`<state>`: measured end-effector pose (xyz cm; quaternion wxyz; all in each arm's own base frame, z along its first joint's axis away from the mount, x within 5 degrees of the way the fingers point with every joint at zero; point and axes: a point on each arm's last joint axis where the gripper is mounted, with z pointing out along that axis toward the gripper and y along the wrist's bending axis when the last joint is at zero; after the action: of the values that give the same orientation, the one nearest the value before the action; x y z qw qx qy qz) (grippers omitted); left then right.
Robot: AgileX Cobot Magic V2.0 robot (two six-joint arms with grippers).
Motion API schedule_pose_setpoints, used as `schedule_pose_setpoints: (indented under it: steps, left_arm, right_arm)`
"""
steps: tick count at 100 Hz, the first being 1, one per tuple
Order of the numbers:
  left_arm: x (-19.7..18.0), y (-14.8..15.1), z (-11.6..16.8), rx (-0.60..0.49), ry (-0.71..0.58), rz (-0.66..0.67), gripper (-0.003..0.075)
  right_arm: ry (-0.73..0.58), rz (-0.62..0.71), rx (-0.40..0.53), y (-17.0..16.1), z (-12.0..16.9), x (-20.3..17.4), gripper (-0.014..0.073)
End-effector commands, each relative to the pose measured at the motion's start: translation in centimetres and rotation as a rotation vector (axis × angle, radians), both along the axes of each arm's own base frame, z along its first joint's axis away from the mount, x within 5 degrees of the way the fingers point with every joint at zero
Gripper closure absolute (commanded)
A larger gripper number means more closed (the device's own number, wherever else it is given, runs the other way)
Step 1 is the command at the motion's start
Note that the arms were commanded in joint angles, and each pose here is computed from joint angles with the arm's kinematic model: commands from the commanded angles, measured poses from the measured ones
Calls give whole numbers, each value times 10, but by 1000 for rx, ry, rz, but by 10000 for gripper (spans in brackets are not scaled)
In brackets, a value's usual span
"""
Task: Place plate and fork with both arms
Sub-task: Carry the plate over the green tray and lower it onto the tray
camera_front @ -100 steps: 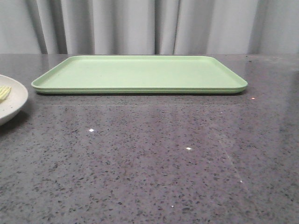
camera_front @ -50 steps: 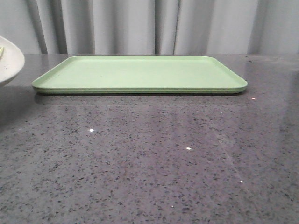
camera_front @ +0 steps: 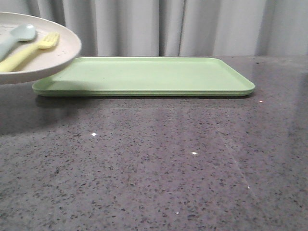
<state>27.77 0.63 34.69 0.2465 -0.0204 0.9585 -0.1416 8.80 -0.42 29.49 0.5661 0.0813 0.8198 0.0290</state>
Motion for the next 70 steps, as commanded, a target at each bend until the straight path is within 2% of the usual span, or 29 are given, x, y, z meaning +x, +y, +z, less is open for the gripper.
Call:
schedule_pose_setpoints:
  steps: [1,16,70]
  left_arm:
    - [15,-18,21,-80,-131,7,741]
    - [42,-45,21,-155,-157,-29,741]
    - [120,-127,10,-258,-152,-95,741]
  right_arm:
    - [-92,3,-21,0,17,3,53]
    - [-91,3,-21,0,16,3,53]
    - [-90,3,-21,0,16,3,53]
